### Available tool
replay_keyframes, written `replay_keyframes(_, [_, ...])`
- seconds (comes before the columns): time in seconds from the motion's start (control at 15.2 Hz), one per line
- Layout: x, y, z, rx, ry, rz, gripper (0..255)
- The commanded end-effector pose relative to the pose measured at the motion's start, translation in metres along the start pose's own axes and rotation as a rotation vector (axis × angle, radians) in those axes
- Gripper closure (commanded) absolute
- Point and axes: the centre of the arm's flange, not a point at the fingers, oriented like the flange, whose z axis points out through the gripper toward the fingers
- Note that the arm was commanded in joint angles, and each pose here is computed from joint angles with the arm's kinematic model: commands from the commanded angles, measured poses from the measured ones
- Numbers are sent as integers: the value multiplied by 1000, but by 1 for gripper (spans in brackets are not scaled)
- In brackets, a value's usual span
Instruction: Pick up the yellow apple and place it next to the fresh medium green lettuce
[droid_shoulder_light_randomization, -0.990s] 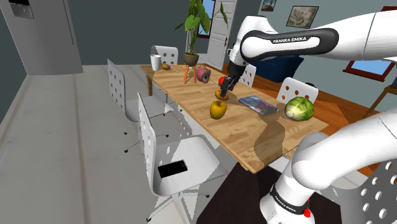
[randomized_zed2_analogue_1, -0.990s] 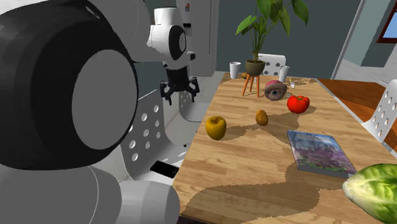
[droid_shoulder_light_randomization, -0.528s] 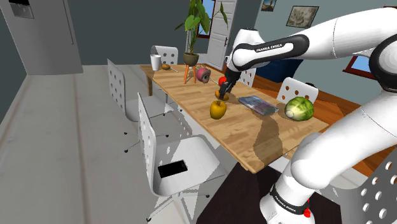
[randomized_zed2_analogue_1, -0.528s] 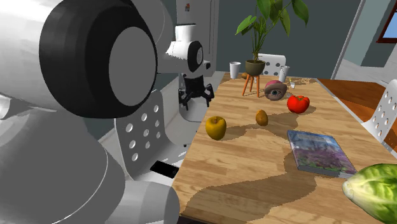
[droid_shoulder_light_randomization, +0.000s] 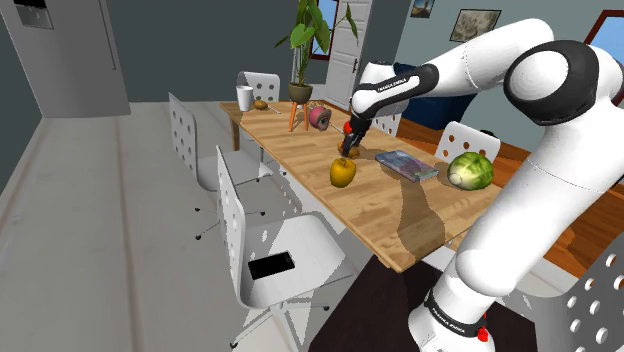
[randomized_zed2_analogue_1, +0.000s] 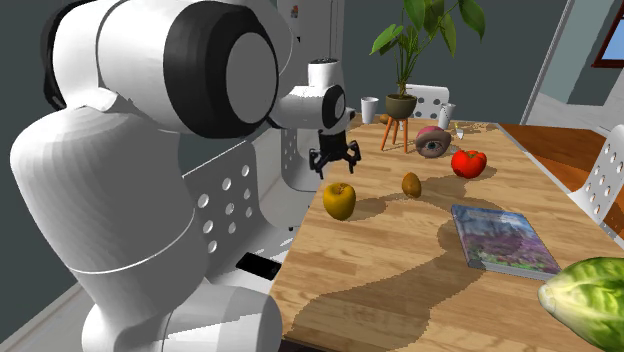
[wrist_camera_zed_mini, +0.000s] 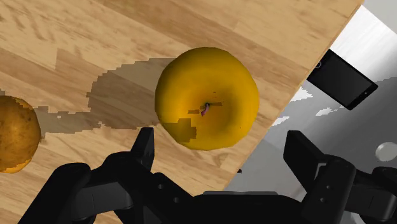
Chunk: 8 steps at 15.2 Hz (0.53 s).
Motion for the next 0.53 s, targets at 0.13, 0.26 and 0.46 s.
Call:
replay_keyframes(0.13, [2,6,24,-5,0,-1,0])
replay_keyframes(0.26, [2,6,34,-5,0,-1,0])
replay_keyframes(0.46, [2,6,48,-5,0,-1,0])
